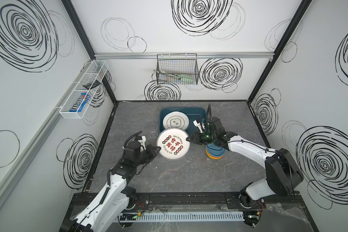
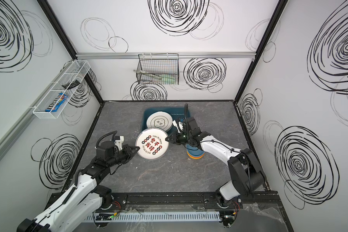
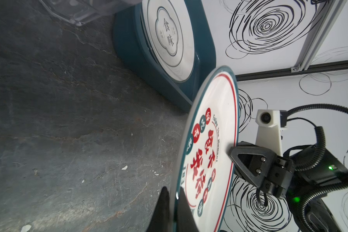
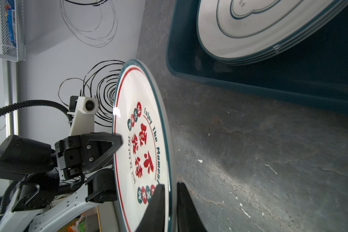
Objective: Place the mixed dishes into the plastic bin
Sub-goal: 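Lift the plate and carry it into the teal bin with the right gripper, then lower the plate onto the stack and press it flat with the right gripper, then move the open right gripper to the nested bowls while the left gripper reaches toward them, then close the right gripper on the rim of the blue bowl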
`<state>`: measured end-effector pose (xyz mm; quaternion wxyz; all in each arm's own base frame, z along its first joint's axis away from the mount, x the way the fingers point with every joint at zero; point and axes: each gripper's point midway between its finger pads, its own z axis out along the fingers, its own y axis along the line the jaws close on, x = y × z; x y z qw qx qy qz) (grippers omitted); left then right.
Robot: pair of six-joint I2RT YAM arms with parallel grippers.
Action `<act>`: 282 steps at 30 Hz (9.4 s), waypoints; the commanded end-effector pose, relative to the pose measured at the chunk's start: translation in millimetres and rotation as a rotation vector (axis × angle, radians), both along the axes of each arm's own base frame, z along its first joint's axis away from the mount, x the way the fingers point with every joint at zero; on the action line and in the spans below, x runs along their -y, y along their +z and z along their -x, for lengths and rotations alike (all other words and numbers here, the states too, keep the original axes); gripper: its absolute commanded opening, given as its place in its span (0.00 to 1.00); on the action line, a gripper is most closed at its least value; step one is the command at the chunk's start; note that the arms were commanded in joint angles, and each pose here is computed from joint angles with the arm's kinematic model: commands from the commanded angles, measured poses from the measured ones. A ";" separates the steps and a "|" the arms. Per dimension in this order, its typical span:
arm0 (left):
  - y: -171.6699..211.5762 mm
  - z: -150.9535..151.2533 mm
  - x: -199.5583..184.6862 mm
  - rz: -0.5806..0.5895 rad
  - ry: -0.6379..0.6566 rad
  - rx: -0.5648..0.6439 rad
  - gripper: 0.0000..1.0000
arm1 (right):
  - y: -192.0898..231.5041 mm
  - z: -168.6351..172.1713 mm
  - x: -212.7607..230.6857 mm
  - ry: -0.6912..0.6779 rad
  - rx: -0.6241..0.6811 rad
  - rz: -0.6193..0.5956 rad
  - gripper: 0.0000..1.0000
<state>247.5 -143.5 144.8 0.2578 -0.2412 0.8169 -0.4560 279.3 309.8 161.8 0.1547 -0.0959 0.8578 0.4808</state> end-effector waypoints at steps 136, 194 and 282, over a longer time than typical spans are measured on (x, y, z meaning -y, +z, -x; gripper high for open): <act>14.1 2.1 -16.9 -0.002 0.032 0.099 0.72 | -79.0 -215.3 15.3 -0.388 -0.043 0.342 0.20; 42.8 5.8 65.0 -0.244 -0.302 0.218 0.73 | 8.8 -60.0 88.8 -0.329 0.136 0.447 0.37; 36.3 23.5 140.5 -0.325 -0.523 0.295 0.74 | -27.2 17.1 226.4 -0.506 -0.109 0.777 0.04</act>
